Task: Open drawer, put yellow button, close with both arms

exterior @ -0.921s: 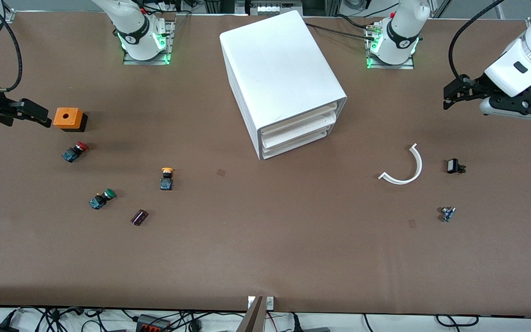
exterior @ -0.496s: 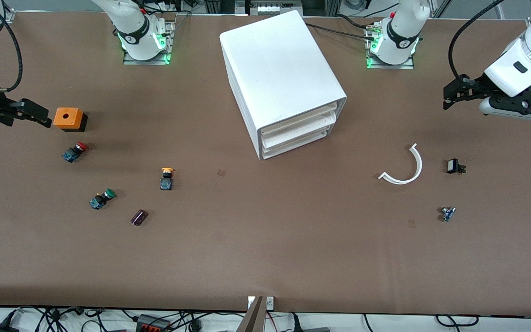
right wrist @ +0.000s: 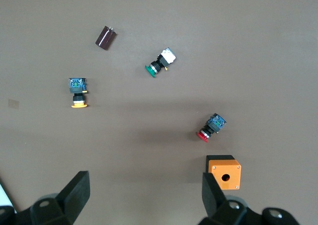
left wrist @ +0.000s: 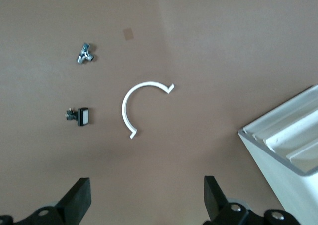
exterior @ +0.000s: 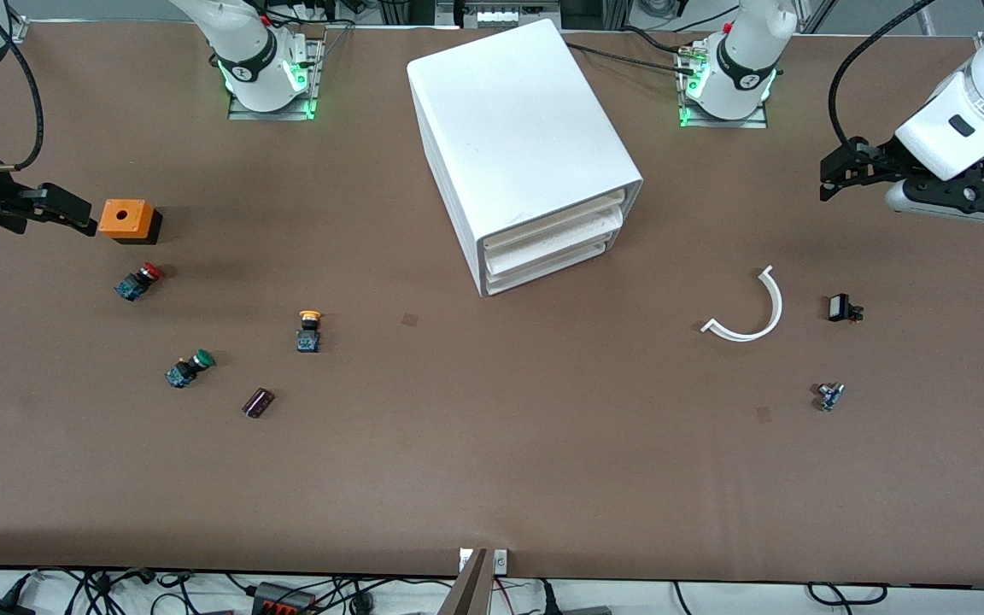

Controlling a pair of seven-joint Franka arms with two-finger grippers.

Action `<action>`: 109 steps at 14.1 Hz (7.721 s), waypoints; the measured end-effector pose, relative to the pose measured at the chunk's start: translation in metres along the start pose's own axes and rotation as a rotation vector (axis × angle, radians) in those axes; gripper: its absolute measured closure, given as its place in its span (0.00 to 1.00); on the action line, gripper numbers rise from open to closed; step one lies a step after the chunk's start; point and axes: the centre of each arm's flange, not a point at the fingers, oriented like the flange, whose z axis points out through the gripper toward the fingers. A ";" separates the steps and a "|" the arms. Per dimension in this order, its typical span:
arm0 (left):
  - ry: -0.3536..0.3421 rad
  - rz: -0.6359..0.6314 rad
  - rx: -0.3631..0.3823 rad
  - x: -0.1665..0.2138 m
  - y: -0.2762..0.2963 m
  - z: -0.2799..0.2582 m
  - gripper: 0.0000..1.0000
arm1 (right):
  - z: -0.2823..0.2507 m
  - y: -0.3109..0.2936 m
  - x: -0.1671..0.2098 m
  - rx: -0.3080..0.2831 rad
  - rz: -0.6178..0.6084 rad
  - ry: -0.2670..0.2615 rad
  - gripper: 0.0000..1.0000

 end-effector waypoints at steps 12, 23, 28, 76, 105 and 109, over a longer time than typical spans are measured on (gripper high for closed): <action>-0.283 0.079 -0.350 0.012 0.058 0.040 0.00 | 0.077 -0.044 0.033 -0.010 -0.075 -0.087 0.00; -0.285 0.287 -0.984 0.106 0.101 0.239 0.00 | 0.223 -0.146 0.074 0.007 -0.192 -0.125 0.00; -0.217 0.306 -1.146 0.086 0.110 0.296 0.08 | 0.293 -0.184 0.078 -0.005 -0.199 -0.137 0.00; -0.221 0.216 -0.931 0.138 0.045 0.252 0.00 | 0.045 -0.497 0.008 0.110 -0.319 0.176 0.59; -0.188 -0.126 -0.010 0.150 -0.033 0.104 0.00 | 0.146 -0.651 -0.073 0.203 -0.298 0.241 0.59; -0.188 -0.129 -0.010 0.150 -0.032 0.104 0.00 | 0.151 -0.651 -0.071 0.195 -0.295 0.241 0.59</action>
